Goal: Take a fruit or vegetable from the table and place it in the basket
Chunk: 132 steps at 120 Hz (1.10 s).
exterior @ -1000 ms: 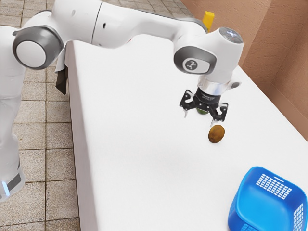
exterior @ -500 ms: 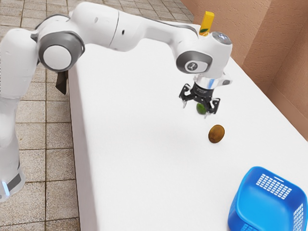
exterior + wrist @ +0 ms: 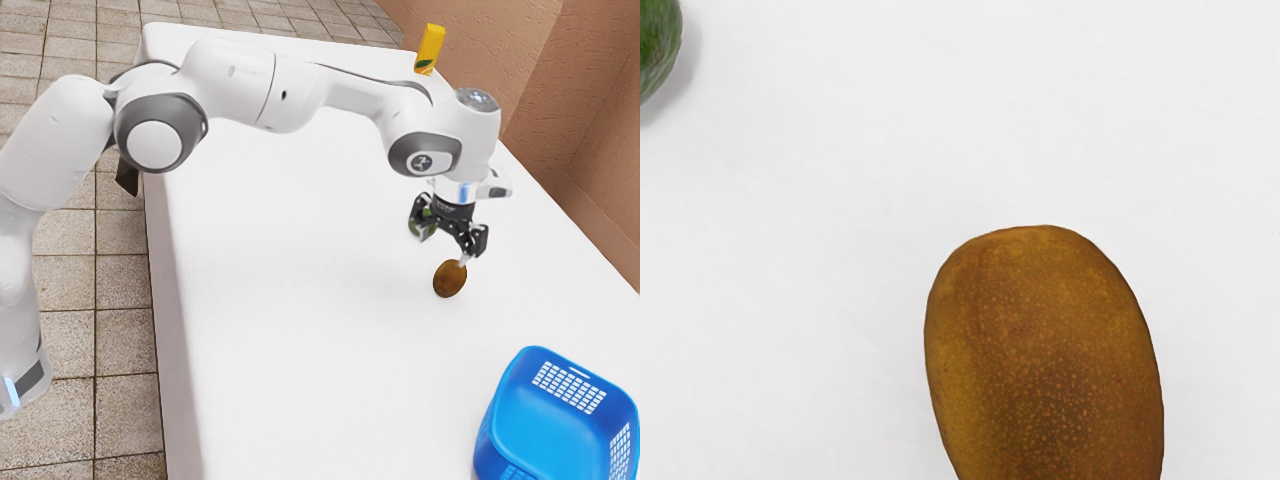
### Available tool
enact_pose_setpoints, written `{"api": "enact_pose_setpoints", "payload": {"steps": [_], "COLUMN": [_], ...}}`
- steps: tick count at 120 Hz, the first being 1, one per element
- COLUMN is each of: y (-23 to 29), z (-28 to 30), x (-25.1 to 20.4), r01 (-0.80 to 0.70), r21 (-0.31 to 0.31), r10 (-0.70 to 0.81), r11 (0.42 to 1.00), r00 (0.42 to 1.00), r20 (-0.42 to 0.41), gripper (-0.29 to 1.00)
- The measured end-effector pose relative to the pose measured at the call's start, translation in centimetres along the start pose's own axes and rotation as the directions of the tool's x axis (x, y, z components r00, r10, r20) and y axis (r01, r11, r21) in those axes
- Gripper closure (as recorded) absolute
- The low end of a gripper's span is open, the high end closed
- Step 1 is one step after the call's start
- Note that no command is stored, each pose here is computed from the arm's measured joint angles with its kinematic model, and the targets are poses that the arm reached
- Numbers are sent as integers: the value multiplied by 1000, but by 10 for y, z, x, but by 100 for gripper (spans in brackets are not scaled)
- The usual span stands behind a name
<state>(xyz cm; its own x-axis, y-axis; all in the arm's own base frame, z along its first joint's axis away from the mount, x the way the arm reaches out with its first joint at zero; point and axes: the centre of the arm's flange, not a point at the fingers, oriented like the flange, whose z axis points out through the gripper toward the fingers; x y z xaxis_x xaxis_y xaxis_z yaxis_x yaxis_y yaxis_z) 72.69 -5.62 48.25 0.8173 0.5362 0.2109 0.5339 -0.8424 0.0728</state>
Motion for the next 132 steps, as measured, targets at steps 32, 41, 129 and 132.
{"api": "enact_pose_setpoints", "payload": {"steps": [32, 41, 129, 132], "y": [-2, 2, 5, 6], "z": [16, 19, 58, 58], "x": [5, 3, 5, 5], "r01": [-56, -75, -130, -132], "r21": [-7, -13, -46, -48], "r10": [56, 75, 131, 133], "r11": [998, 997, 990, 990], "r00": [998, 997, 991, 991], "r20": [2, 2, 18, 17], "gripper": [0, 0, 0, 0]}}
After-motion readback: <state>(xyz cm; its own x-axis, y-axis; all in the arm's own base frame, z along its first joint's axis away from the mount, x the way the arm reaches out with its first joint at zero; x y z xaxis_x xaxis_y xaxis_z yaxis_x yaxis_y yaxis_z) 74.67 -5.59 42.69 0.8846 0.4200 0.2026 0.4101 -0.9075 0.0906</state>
